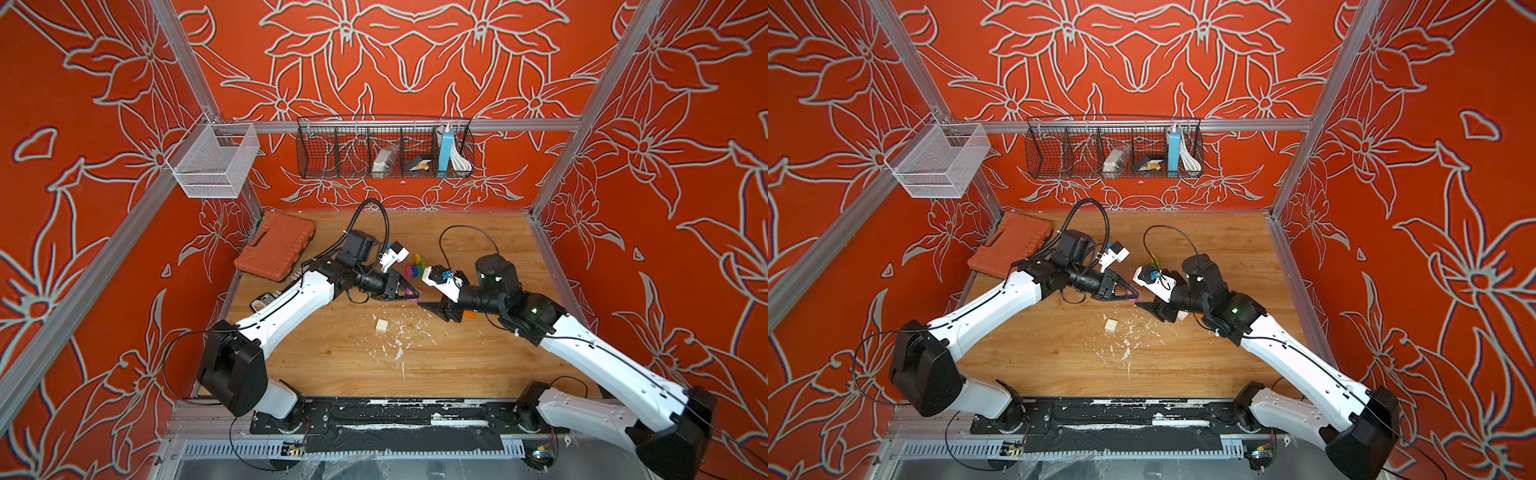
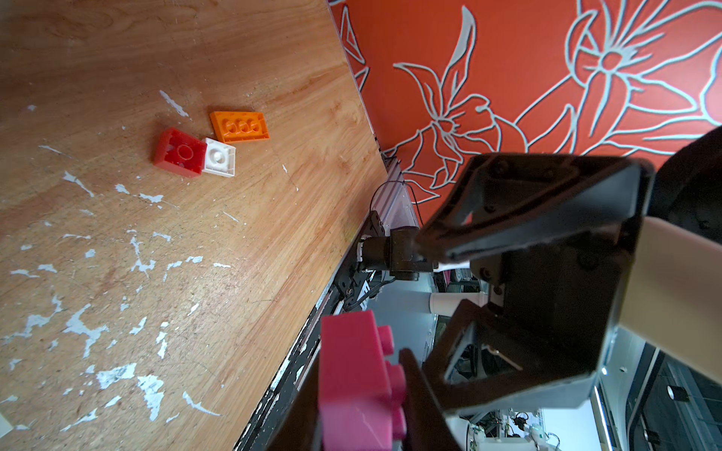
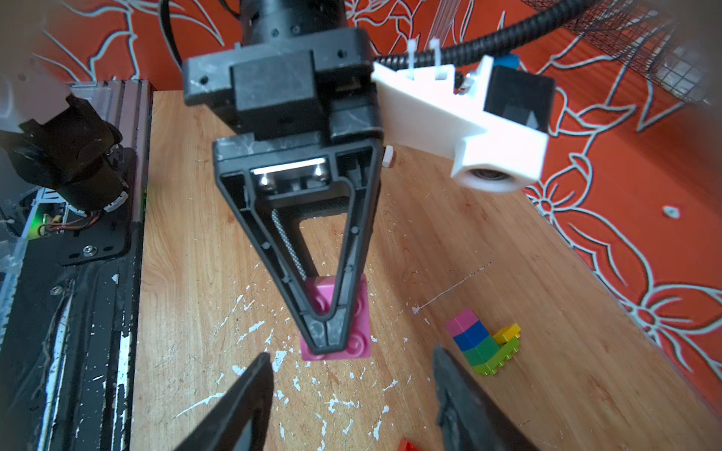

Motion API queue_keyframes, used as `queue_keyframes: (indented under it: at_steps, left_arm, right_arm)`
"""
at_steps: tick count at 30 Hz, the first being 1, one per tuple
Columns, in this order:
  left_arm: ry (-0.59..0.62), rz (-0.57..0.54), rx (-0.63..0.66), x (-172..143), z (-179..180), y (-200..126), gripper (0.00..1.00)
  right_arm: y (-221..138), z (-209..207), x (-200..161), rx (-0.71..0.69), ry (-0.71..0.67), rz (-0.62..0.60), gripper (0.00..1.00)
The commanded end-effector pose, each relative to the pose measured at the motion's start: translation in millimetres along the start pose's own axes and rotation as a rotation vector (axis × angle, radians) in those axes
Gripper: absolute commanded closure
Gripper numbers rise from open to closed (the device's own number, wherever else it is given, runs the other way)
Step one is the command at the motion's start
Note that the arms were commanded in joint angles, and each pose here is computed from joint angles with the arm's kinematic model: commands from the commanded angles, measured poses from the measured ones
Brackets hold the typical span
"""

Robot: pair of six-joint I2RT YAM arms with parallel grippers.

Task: Assemble the letter r with lego
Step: Pick up the lego brick from the center of the board.

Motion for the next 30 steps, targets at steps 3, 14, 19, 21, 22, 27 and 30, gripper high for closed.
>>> queue_keyframes:
  at_steps: [3,14,19,21,22,27,30]
  left_arm:
    - [0.042,0.004,-0.050,3,-14,-3,0.86]
    - [0.041,0.013,-0.062,3,-15,-2,0.86]
    - [0.040,0.012,-0.061,3,-15,-3,0.86]
    - [0.038,0.011,-0.059,3,-14,-2,0.86]
    - [0.036,0.012,-0.057,3,-13,-2,0.85]
    - [0.027,0.015,-0.061,5,-11,1,0.84]
    - [0.023,0.020,-0.064,5,-12,1,0.84]
  right_arm:
    - [9,1,0,-0.005,-0.047,0.027,0.34]
    - [22,-1,4,0.022,-0.031,0.016,0.58]
    - [23,-1,5,0.029,-0.020,0.012,0.65]
    - [24,1,5,0.036,-0.011,0.005,0.66]
    - [23,2,6,0.035,-0.006,-0.002,0.66]
    - [25,2,6,0.029,0.008,-0.012,0.61]
    - [24,1,7,0.018,0.012,-0.018,0.57]
Point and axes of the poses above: each gripper's point midway between its finger pads, its own y axis out along the fingers, its own z axis along the line the jaws close on, x = y × z, the point moved 4 cm from there along -y, back along the fingers, and after that the axes turned 9 degrees about -y, right-handed, at the moved point
